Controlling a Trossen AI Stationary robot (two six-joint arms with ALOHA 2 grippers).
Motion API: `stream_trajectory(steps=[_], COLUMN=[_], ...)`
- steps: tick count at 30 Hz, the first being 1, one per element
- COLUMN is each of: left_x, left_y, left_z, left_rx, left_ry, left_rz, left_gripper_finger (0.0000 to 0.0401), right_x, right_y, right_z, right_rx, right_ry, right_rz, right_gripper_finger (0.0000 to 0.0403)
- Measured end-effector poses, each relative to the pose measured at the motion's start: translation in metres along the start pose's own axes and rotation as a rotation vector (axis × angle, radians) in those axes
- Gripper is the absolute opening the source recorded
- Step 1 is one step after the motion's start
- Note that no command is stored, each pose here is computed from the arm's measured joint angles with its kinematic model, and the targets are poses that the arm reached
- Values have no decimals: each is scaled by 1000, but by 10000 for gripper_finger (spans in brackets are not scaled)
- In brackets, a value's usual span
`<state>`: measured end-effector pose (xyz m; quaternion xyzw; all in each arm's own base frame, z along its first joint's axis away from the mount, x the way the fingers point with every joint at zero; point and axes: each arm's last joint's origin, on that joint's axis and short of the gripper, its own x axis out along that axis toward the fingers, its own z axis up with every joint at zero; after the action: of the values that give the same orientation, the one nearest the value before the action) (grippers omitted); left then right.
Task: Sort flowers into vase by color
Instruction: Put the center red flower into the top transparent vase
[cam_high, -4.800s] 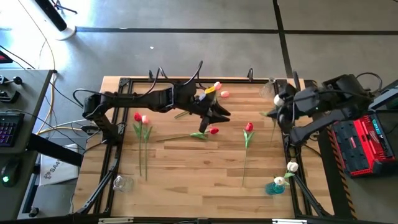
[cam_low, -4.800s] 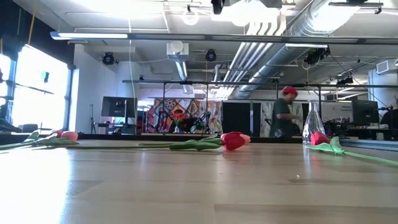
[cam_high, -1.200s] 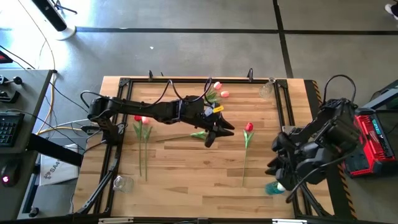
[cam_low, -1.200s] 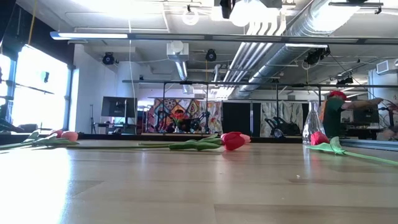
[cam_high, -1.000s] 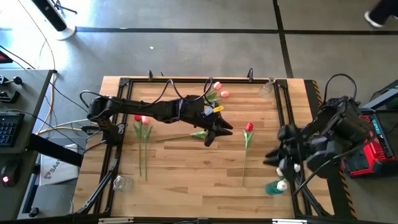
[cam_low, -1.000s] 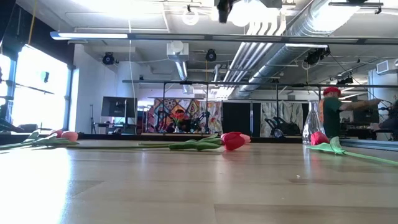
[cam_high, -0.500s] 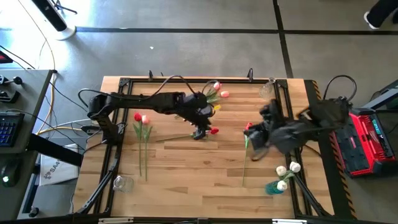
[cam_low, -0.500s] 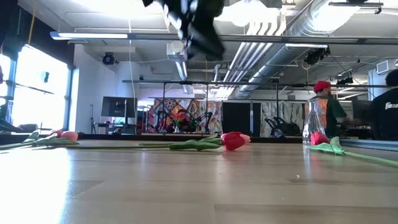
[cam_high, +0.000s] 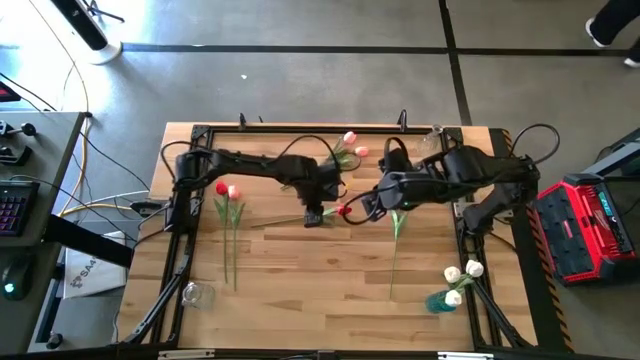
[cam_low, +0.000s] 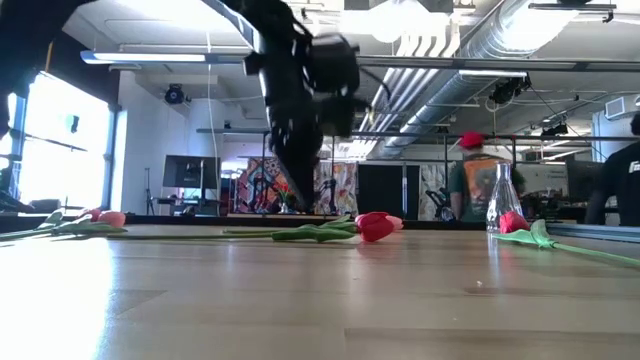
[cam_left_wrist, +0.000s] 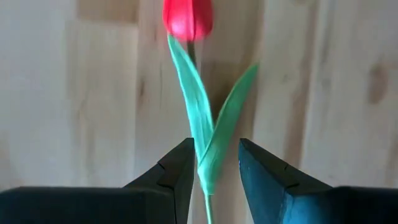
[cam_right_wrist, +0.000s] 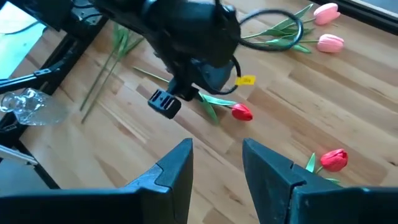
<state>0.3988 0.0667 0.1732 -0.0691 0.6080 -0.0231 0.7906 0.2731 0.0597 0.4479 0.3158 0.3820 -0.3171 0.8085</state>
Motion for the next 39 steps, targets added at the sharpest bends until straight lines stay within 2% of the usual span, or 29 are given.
stream_trajectory(steps=[8,13,16,21,24,27,33,39], left_x=[35,43,42,38,34,26,-8,-58], left_y=[4,4,4,6,9,13,23,37], left_z=[-3,-3,-2,-2,-2,-3,-1,-4], left_rx=[32,43,45,63,61,60,45,55], left_ry=[76,92,86,71,62,53,-57,-193], left_rz=[-9,2,8,16,5,-29,-116,-88], left_gripper_finger=[113,109,88,19,8,10,3,1], right_x=[-3,-3,-3,-3,-6,-9,-13,-13], right_y=[1,1,0,0,0,-1,-4,-6], right_z=[-3,-3,-2,-2,-3,-4,-1,3], right_rx=[-1,8,10,33,35,40,63,84], right_ry=[3,-9,-21,-52,-91,-128,-215,-309], right_rz=[11,6,0,-13,-21,-25,-49,-89], right_gripper_finger=[128,128,128,128,128,128,128,128])
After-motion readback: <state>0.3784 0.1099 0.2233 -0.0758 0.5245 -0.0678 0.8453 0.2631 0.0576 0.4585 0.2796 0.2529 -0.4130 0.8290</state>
